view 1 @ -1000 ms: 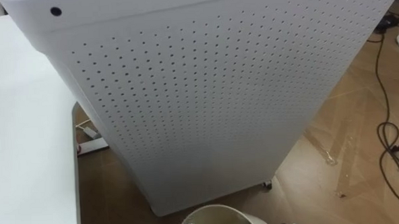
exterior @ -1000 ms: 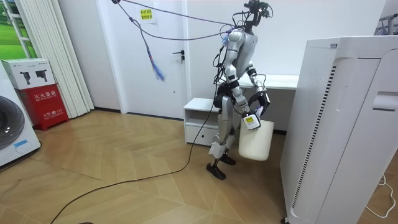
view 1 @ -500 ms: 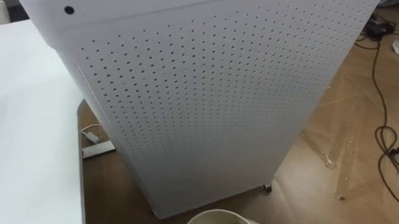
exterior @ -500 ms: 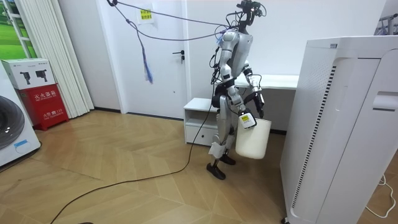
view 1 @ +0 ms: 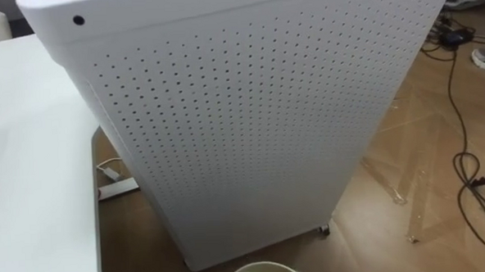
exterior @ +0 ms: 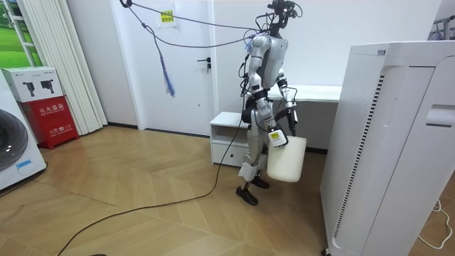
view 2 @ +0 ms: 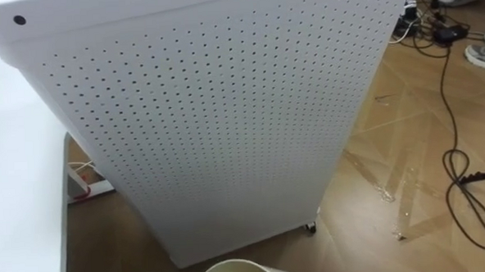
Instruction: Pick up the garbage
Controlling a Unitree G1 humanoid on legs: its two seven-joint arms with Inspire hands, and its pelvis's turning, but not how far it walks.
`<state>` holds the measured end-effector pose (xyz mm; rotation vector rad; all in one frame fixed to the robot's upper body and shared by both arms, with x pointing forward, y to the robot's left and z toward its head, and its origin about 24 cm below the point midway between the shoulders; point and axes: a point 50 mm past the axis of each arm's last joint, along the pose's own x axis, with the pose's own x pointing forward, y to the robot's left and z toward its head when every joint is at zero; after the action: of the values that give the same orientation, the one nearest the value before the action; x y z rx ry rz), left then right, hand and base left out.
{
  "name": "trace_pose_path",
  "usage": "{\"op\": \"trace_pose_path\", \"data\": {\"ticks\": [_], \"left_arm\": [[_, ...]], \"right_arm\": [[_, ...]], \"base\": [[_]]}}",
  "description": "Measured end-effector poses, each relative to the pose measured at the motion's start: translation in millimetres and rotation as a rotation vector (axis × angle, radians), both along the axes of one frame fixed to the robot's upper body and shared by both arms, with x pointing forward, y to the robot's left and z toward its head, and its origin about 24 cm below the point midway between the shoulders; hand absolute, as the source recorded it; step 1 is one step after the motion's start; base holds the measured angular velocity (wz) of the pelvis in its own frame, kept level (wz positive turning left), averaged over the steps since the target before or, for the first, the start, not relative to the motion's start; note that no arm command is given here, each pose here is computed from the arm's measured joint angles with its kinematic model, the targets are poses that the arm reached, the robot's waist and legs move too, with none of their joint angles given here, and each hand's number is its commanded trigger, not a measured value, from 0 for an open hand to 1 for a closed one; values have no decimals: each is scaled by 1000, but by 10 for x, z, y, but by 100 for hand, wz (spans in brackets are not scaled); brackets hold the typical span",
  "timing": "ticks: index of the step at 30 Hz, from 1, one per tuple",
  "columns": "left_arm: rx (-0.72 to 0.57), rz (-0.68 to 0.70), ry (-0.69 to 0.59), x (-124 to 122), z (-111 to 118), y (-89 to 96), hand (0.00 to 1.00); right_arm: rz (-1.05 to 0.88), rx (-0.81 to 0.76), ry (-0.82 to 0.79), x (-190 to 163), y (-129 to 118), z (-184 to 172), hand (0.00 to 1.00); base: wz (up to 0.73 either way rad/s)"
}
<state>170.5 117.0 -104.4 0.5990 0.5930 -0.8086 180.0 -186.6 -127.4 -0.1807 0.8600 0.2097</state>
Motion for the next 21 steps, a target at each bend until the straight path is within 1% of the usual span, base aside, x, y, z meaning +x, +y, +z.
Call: {"op": "trace_pose_path", "data": {"ticks": [3,5,9,11,14,18,21], "left_arm": [[-15,49,52,-74,-72,42,0],[3,89,107,-139,-172,97,0],[2,141,168,-201,-264,131,0],[-5,200,201,-245,-318,166,0],[-20,274,215,-251,-346,207,0],[-31,336,232,-262,-369,267,0],[-60,434,264,-296,-403,337,0]], "right_arm": [[-11,-6,39,-126,-35,-60,100],[-22,-12,81,-242,-70,-118,100],[-35,-39,119,-341,-112,-169,100],[-21,-62,135,-391,-134,-191,100],[-22,-78,135,-414,-158,-196,100],[-30,-104,132,-428,-184,-198,100],[-69,-105,157,-498,-204,-232,100]], "base": [[-17],[-4],[1],[0],[0],[0],[-4]]}}
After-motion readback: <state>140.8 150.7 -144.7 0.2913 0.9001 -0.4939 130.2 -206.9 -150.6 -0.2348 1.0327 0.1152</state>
